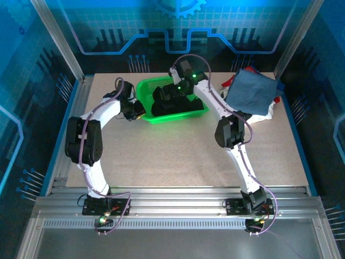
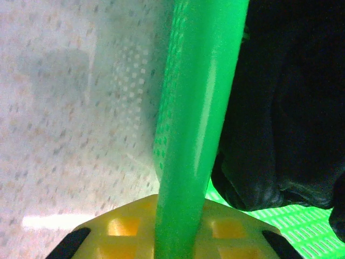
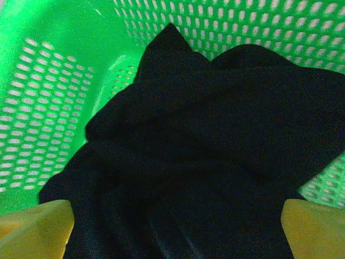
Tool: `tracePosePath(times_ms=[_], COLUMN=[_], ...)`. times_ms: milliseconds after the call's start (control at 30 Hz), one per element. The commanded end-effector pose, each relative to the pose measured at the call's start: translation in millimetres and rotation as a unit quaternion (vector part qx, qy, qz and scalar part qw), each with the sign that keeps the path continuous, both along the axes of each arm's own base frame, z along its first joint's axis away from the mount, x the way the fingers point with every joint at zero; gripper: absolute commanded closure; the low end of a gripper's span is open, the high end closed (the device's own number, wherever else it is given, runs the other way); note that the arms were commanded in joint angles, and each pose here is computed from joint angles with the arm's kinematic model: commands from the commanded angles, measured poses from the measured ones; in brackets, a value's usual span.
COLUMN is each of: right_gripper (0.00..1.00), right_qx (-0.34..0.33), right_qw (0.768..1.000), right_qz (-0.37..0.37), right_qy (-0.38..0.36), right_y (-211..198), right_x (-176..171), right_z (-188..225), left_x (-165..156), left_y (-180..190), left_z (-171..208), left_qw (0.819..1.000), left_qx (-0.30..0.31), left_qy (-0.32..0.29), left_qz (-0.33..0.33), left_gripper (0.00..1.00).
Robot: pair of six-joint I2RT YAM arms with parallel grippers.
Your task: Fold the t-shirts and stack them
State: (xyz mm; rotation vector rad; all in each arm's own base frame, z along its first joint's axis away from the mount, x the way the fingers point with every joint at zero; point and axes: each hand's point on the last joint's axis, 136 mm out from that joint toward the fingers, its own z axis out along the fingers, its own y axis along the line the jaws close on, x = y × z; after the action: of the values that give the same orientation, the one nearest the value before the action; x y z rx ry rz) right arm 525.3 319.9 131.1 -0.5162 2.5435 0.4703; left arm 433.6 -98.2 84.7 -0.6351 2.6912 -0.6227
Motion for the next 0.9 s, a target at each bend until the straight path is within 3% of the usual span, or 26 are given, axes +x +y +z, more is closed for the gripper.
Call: tracePosePath(times_ms=[0,133,233,367,433,500,600,667,767,867], right_gripper=[0.00,0.00,0.11,0.68,0.88,1.00,1.00,1.00,1.00,1.00], right_qx=[-0.049,-0.073,-0.080,-0.068,-0.033,0.021,0.123,0.181,0.243,0.301], right_qw=[0.997,0.994,0.990,0.988,0.989,0.993,0.992,0.980,0.954,0.929], right_qz=[0.022,0.020,0.011,-0.013,-0.024,-0.032,0.016,0.048,0.051,0.033], right_qy=[0.049,0.084,0.114,0.142,0.140,0.113,0.011,-0.072,-0.166,-0.213], right_y=[9,16,23,28,33,41,61,61,39,6], right_x=[-26,-43,-59,-67,-60,-48,-41,-51,-69,-84], right_z=[-52,-89,-108,-120,-99,-49,72,169,279,351], left_x=[-33,-56,-70,-81,-83,-83,-83,-82,-80,-78], left_y=[-2,-4,-3,1,4,11,32,51,75,105], left_z=[5,12,12,11,12,13,12,11,8,3], left_qw=[1.000,1.000,1.000,1.000,0.999,1.000,0.999,0.997,0.995,0.989], left_qx=[0.001,-0.018,-0.022,-0.024,-0.026,-0.020,-0.016,-0.009,0.002,0.012], left_qy=[0.017,0.018,0.018,0.019,0.018,0.017,0.019,0.019,0.022,0.030], left_qz=[-0.017,-0.013,-0.008,0.002,0.010,0.017,0.048,0.073,0.101,0.145], left_gripper=[1.00,1.00,1.00,1.00,1.00,1.00,1.00,1.00,1.00,1.00])
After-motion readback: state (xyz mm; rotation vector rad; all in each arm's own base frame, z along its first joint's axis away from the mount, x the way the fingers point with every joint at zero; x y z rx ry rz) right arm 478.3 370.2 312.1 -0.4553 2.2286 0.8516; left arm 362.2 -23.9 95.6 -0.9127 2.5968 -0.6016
